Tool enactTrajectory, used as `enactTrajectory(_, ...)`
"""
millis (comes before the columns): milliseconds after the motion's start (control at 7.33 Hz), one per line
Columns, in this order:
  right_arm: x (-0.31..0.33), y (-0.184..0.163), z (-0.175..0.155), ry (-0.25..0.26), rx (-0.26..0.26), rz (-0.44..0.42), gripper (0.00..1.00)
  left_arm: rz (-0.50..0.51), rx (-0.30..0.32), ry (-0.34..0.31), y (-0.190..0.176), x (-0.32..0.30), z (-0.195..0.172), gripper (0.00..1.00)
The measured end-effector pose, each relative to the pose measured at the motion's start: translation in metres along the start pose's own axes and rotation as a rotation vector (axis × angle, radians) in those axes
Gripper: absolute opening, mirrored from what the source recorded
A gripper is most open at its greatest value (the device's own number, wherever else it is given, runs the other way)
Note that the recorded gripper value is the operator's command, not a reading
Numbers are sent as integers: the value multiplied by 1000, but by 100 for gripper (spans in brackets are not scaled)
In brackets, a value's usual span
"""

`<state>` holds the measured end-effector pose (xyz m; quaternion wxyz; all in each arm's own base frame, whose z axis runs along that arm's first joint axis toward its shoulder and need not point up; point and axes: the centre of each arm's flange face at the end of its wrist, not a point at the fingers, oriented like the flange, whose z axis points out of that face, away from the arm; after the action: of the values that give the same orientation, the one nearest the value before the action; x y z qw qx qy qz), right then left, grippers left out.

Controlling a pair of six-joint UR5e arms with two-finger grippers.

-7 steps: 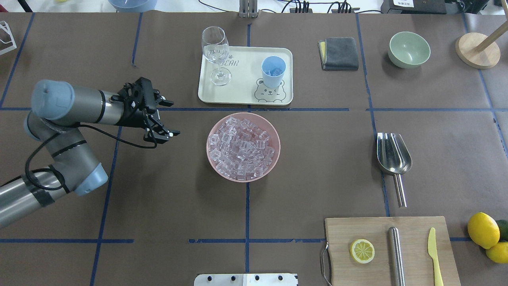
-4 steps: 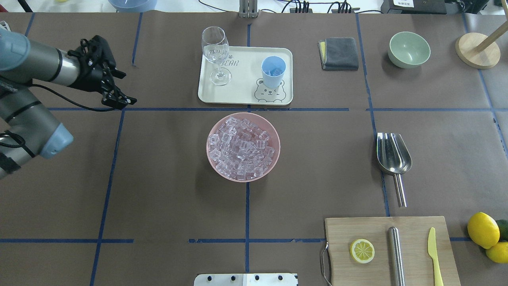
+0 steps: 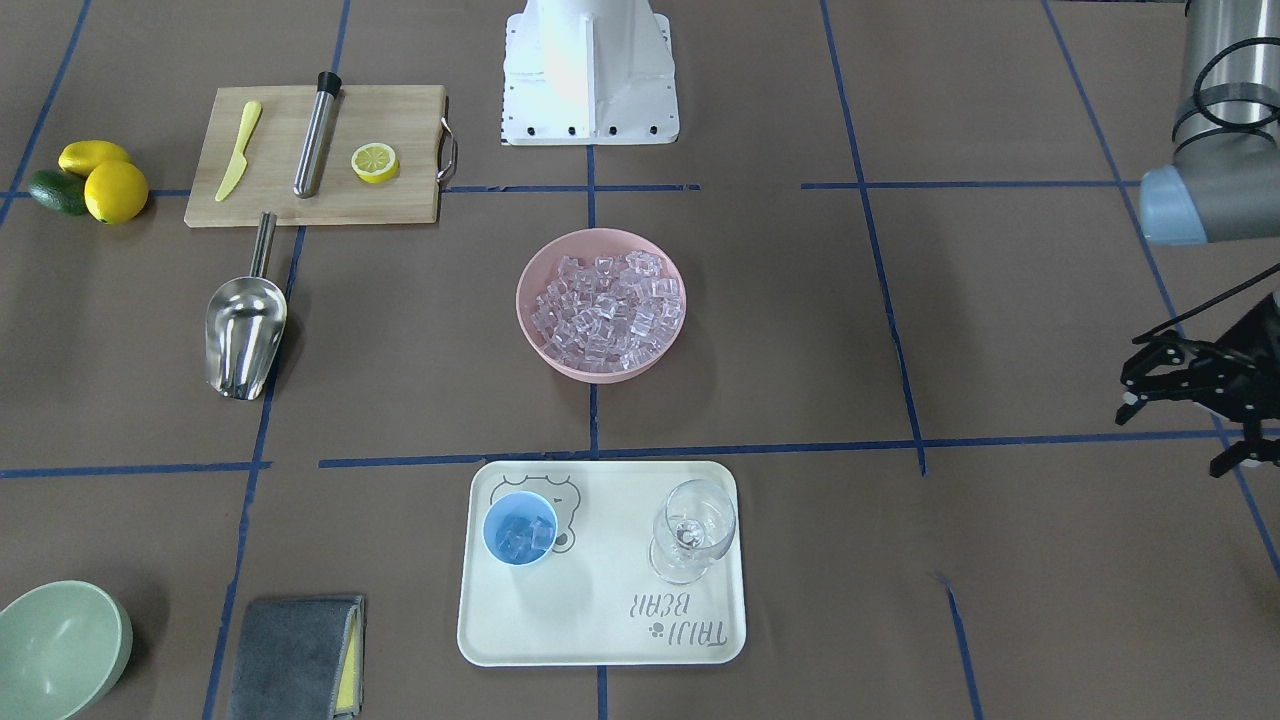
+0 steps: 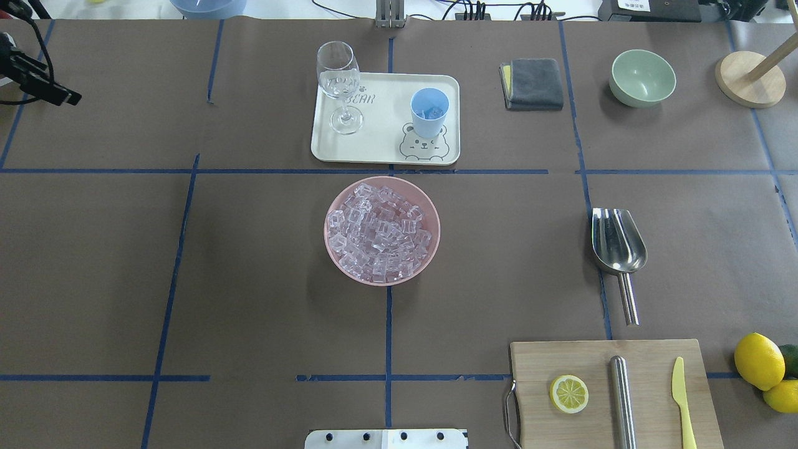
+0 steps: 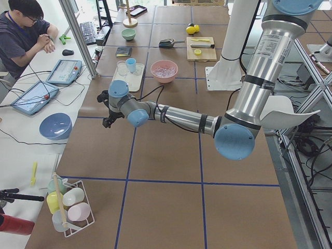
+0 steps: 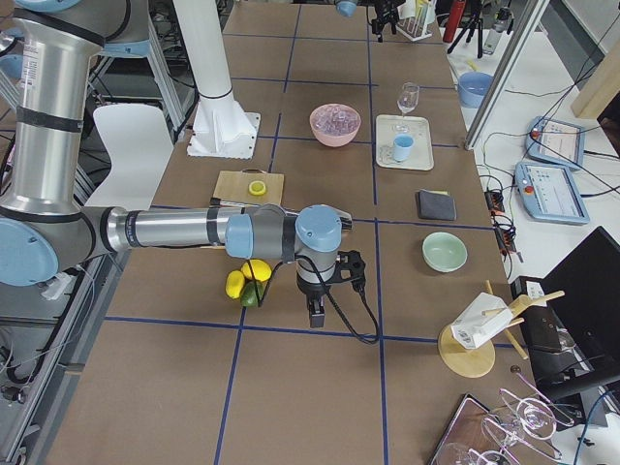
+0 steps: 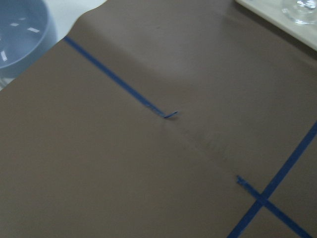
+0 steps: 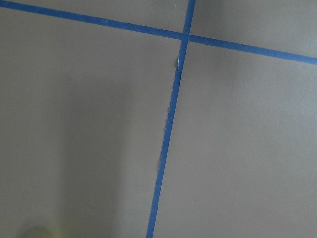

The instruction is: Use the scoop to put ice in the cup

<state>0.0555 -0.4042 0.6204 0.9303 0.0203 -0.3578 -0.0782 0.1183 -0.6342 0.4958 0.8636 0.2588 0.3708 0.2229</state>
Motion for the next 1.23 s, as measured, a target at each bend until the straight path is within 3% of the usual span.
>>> enactTrajectory(273, 1, 2, 1, 0, -3, 3, 100, -184, -91, -58, 21, -56, -31, 100)
enactTrajectory(545, 2, 6, 3, -1, -7, 7, 100, -250, -138, -75, 67, -85, -37, 100)
enactTrajectory(818, 3, 9, 4, -1, -11, 8, 100, -256, -199, -75, 117, -108, -38, 100)
enactTrajectory(1227, 4, 11, 5, 0, -12, 10, 100, -391, -244, -19, 210, -136, -58, 100)
